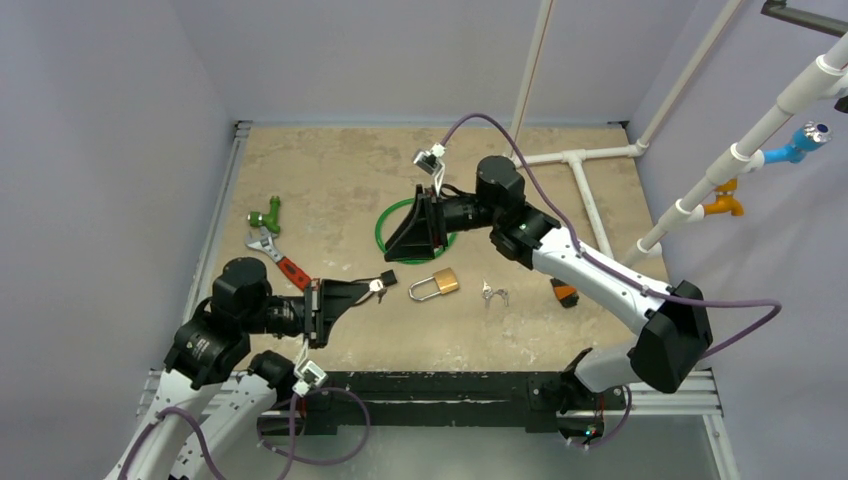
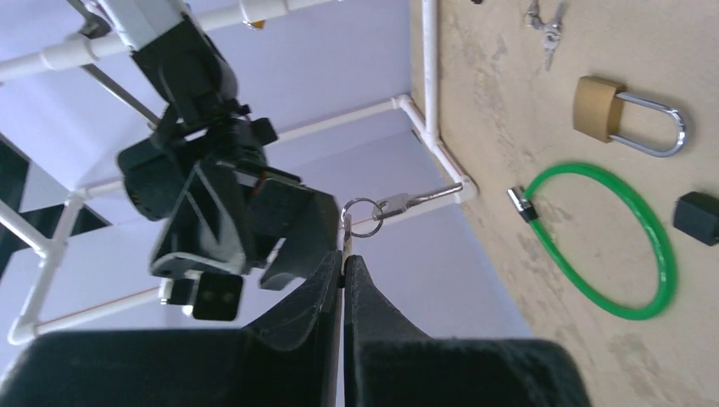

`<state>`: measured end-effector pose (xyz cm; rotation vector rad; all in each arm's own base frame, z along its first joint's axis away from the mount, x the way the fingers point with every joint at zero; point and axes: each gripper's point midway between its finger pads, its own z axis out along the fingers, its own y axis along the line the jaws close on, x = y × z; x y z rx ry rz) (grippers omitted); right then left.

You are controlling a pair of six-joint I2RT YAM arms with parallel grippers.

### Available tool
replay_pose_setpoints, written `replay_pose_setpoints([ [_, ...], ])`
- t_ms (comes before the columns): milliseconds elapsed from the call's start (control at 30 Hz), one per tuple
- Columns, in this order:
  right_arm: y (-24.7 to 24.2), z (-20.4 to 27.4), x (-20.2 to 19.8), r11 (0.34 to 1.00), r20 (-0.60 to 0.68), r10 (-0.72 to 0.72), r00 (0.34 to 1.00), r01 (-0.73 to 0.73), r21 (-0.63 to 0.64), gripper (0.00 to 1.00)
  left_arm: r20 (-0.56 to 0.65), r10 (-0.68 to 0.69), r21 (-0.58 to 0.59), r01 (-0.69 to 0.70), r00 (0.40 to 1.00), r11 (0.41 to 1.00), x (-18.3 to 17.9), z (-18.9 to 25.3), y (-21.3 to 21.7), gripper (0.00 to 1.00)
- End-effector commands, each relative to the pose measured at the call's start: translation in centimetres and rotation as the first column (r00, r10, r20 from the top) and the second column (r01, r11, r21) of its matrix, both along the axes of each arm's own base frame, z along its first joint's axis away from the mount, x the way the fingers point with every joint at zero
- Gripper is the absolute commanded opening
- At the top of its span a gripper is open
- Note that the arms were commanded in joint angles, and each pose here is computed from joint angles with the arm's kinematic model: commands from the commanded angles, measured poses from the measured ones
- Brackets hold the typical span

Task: Unlock with the key
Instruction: Pick up the key from the center of the board.

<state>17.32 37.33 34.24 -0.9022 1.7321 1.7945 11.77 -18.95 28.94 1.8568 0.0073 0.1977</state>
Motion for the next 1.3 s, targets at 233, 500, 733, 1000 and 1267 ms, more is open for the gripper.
replay_pose_setpoints([
  [233,-0.6,-0.7,-2.5,0.996,0.012,0.091,0.996,-0.091,0.016,0.45,0.571,-0.235,0.063,0.243,0.787,0.968,-0.6,3.7,-2.6,0.0],
  [500,-0.8,-2.9,-3.0,0.994,-0.057,0.109,0.992,-0.11,-0.007,0.37,0.659,-0.214,0.062,0.232,0.721,0.971,0.4,3.8,-3.1,0.0],
  [733,-0.6,-2.3,-3.0,0.993,-0.079,0.119,0.99,-0.118,0.018,0.29,0.683,-0.208,0.053,0.236,0.7,0.97,0.5,3.8,-3.2,0.0],
  [1000,-0.2,-1.3,-2.8,0.991,-0.102,0.129,0.986,-0.124,0.052,0.09,0.69,-0.201,0.053,0.229,0.696,0.972,0.5,3.5,-3.1,0.0],
  [1267,-0.1,-1.6,-2.7,0.993,-0.118,0.116,0.986,-0.111,0.046,0.0,0.703,-0.183,0.055,0.204,0.687,0.977,1.3,3.5,-3.2,0.0],
])
